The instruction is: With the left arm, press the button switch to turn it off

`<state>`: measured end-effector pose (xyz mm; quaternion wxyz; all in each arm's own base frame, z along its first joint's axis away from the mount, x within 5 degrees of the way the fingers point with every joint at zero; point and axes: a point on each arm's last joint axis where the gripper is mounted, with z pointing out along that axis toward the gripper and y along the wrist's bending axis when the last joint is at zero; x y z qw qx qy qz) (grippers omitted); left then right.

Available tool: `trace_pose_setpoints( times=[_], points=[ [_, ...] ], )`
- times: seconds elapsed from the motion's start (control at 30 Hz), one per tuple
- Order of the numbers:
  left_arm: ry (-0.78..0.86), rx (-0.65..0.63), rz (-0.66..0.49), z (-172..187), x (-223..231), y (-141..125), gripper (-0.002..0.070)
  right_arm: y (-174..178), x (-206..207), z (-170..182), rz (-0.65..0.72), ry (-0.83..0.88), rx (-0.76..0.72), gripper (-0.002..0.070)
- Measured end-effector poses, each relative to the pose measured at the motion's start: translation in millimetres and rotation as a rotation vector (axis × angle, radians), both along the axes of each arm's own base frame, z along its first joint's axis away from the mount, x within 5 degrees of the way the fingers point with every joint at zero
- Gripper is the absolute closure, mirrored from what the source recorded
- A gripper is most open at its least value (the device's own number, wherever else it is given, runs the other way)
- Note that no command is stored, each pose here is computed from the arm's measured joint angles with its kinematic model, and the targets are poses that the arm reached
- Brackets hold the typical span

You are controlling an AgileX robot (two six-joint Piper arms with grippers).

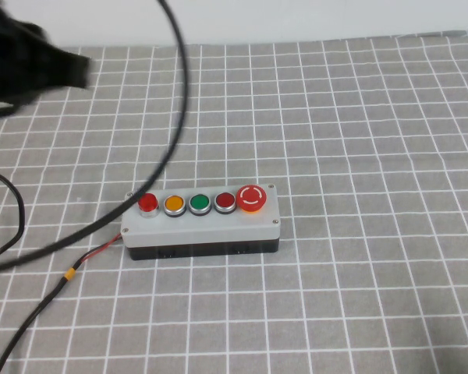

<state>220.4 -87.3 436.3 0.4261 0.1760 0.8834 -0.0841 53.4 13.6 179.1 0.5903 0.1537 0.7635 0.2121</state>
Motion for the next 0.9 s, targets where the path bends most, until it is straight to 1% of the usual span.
trace_pose_setpoints(
  times=[0.2, 0.33, 0.47, 0.63, 0.8, 0.9],
  points=[
    [-0.12, -0.047, -0.001, 33, -64, 25, 0.0678, 0, 0, 0, 0.0, 0.0, 0.0, 0.0694],
    [-0.171, -0.076, 0.025, 32, -105, 43, 0.0678, 0, 0, 0, 0.0, 0.0, 0.0, 0.0694],
    [-0.217, -0.104, 0.048, 18, -143, 59, 0.0678, 0, 0, 0, 0.0, 0.0, 0.0, 0.0694],
    [-0.264, -0.142, 0.054, -14, -177, 72, 0.0678, 0, 0, 0, 0.0, 0.0, 0.0, 0.0694],
    [-0.226, -0.167, 0.054, -46, -192, 75, 0.0678, 0, 0, 0, 0.0, 0.0, 0.0, 0.0694],
    [-0.176, -0.151, 0.057, -62, -192, 75, 0.0678, 0, 0, 0, 0.0, 0.0, 0.0, 0.0694]
  ],
)
